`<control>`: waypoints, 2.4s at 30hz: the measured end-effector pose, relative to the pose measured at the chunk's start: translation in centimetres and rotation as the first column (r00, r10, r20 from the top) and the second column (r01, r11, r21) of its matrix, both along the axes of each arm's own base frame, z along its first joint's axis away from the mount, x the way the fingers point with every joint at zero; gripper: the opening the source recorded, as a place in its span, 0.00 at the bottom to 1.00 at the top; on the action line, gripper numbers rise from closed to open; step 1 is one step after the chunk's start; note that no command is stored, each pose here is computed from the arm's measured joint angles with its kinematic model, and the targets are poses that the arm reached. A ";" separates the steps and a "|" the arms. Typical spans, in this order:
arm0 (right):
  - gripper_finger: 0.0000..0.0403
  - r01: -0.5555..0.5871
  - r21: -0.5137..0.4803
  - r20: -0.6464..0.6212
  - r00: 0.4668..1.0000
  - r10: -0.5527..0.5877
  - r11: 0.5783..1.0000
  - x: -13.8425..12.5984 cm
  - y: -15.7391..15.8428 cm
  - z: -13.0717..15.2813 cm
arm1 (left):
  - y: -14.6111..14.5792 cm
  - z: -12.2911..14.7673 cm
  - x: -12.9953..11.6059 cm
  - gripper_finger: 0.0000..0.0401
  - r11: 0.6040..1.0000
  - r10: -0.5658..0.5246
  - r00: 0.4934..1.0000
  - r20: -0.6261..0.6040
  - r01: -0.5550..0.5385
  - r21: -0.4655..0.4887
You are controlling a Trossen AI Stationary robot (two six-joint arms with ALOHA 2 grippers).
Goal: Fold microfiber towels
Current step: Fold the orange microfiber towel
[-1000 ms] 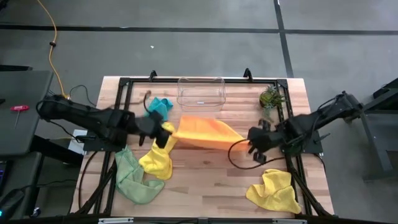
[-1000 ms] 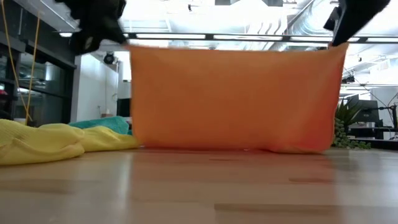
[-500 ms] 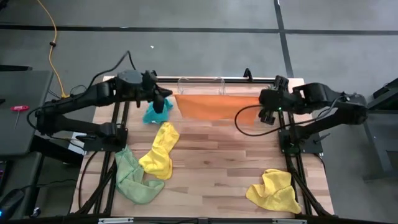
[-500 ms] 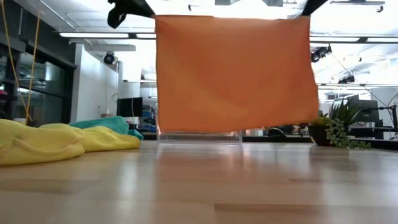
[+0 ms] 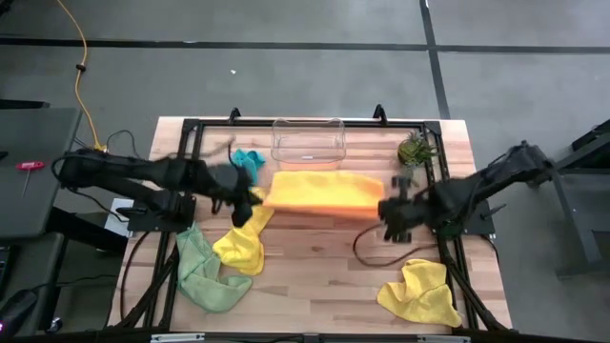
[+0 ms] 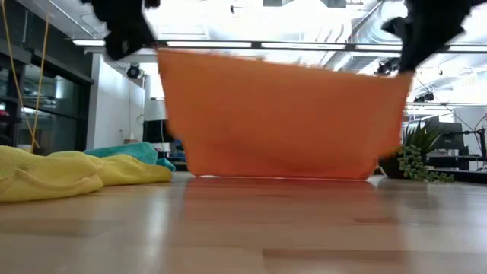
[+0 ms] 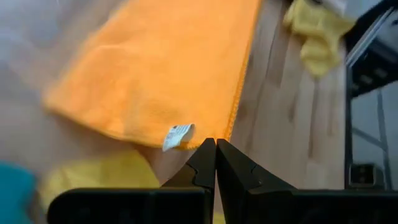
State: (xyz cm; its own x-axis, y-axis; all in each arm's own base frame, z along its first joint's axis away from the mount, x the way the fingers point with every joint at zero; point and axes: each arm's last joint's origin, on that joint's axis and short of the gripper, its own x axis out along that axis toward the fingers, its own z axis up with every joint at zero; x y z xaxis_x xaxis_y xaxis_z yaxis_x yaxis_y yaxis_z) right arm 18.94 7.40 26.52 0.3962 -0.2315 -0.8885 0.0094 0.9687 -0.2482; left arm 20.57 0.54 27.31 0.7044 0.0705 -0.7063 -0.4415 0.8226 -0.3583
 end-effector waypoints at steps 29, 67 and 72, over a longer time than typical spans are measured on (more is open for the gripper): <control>0.00 0.586 0.094 -0.117 0.810 -0.575 0.805 2.1 -1.3 -5.6 | 4.4 -9.1 1.8 0.00 0.928 0.344 0.939 0.004 -0.339 -0.151; 0.00 0.886 -0.023 -0.219 0.447 -0.867 0.463 4.8 -9.5 -9.9 | 6.2 -10.9 3.1 0.00 0.883 0.470 0.882 0.028 -0.469 -0.017; 0.00 0.906 -0.027 -0.197 0.410 -0.890 0.423 4.8 -9.5 -9.9 | 6.3 -10.9 3.1 0.00 0.876 0.482 0.875 0.034 -0.482 -0.004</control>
State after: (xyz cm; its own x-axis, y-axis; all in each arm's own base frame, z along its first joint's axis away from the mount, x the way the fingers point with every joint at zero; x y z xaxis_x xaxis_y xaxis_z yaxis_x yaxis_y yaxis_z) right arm 23.69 -2.15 16.64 -0.1423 -0.3022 -0.9426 0.8544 0.4433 -0.2712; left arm 23.65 6.80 16.41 0.6053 0.4108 -0.6818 -0.7718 0.5125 -0.3764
